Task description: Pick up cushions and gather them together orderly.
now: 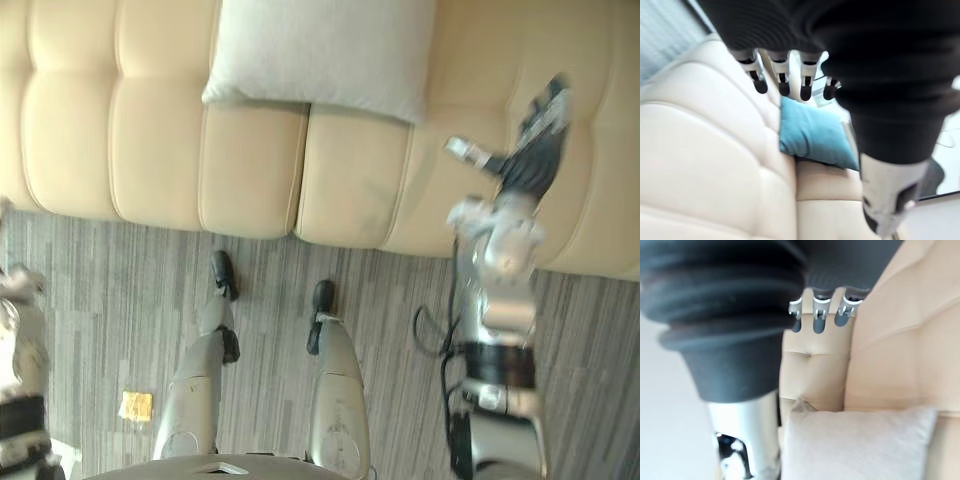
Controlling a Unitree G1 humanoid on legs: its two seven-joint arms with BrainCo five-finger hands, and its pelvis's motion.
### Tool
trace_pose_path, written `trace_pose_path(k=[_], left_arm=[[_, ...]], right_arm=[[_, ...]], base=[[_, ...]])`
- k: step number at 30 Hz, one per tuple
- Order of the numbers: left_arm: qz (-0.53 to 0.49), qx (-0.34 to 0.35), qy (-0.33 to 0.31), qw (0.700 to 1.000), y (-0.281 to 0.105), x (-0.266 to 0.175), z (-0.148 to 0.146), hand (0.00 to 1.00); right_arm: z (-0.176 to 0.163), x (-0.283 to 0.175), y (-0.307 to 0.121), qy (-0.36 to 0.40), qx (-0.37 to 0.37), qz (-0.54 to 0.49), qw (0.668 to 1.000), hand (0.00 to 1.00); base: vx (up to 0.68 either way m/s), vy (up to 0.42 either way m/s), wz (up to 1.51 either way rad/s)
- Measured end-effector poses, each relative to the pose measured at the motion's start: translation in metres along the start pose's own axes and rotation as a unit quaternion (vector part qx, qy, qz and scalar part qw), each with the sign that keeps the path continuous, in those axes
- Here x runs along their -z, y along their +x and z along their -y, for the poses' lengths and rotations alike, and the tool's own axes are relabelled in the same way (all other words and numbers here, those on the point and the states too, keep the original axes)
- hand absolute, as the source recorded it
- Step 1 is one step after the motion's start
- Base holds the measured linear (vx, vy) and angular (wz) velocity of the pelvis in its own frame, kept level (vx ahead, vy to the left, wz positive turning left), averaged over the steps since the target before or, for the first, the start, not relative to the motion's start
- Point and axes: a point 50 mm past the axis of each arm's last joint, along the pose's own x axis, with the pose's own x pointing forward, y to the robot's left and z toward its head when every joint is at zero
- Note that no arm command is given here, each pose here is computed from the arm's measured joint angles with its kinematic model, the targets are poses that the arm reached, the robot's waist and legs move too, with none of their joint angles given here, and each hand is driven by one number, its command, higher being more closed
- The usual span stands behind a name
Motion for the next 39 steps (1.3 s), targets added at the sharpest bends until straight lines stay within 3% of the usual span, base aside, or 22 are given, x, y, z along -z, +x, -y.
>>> trace_pose_path(k=[4, 6, 12, 17, 20, 26, 39], left_arm=[[-0.191, 0.032, -0.002, 0.981, -0.064, 0.081, -0.007, 0.0], [-0.274, 0.039, 0.008, 0.961, -0.09, 0.114, -0.007, 0.0], [-0.436, 0.046, 0.112, 0.892, -0.15, 0.171, -0.025, 0.0], [-0.502, 0.063, 0.197, 0.84, -0.178, 0.188, -0.043, 0.0], [-0.522, 0.068, 0.228, 0.819, -0.188, 0.192, -0.051, 0.0], [-0.556, 0.06, 0.256, 0.788, -0.204, 0.196, -0.062, 0.0], [-0.542, 0.025, 0.253, 0.801, -0.19, 0.194, -0.067, 0.0]], right_arm=[[-0.003, 0.073, -0.078, -0.018, -0.029, -0.168, 0.985, 0.0], [-0.007, 0.115, -0.123, -0.027, -0.025, -0.279, 0.96, 0.0], [-0.007, 0.176, -0.213, -0.055, -0.033, -0.484, 0.873, 0.0], [0.011, 0.195, -0.267, -0.116, -0.045, -0.588, 0.799, 0.0], [0.019, 0.199, -0.287, -0.125, -0.041, -0.627, 0.768, 0.0], [0.029, 0.2, -0.304, -0.122, -0.015, -0.661, 0.74, 0.0], [-0.002, 0.205, -0.28, -0.093, -0.033, -0.636, 0.765, 0.0]], base=[[0.08, -0.115, -0.13], [0.06, -0.079, -0.25], [0.05, -0.026, -0.37], [0.03, 0.005, -0.11], [0.04, 0.014, 0.0], [0.01, 0.014, -0.02], [-0.02, 0.031, -0.32]])
